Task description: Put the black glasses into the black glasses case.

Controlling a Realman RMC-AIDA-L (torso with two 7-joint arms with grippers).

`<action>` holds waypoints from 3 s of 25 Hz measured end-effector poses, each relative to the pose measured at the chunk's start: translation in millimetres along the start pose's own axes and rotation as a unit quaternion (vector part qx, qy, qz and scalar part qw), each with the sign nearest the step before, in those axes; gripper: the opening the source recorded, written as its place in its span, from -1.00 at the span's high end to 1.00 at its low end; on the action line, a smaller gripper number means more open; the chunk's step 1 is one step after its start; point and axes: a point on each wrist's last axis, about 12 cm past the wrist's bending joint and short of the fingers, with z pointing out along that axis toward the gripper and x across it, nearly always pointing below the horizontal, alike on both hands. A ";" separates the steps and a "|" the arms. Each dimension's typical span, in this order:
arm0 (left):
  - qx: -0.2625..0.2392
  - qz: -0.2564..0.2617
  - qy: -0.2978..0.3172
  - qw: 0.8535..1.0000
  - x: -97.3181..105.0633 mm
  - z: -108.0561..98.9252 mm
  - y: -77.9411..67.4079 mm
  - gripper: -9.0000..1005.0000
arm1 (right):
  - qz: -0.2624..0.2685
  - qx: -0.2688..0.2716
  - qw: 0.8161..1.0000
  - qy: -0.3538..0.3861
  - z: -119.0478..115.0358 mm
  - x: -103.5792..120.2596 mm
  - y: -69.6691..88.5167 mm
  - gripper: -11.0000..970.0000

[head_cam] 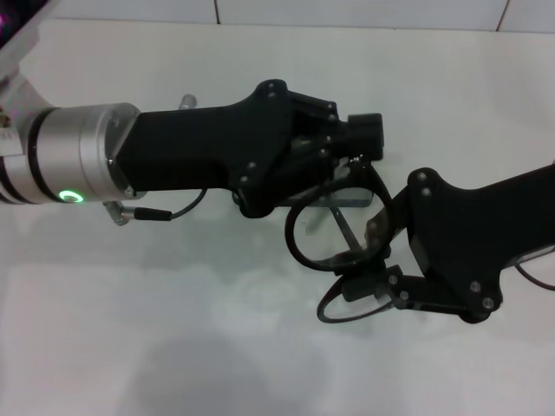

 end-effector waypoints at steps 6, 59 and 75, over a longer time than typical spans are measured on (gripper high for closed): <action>0.021 -0.001 0.021 1.000 -1.0 5.8 1.7 0.89 | -0.002 0.000 1.000 0.000 -0.3 -0.2 0.0 0.77; -0.048 -0.112 -0.026 0.992 9.1 -0.2 10.6 0.89 | -0.181 -0.061 0.980 -0.062 -6.4 -36.5 25.2 0.77; 0.018 -0.095 -0.029 0.995 5.7 3.7 -2.1 0.89 | -0.154 0.007 0.985 -0.080 -19.4 -21.3 17.0 0.76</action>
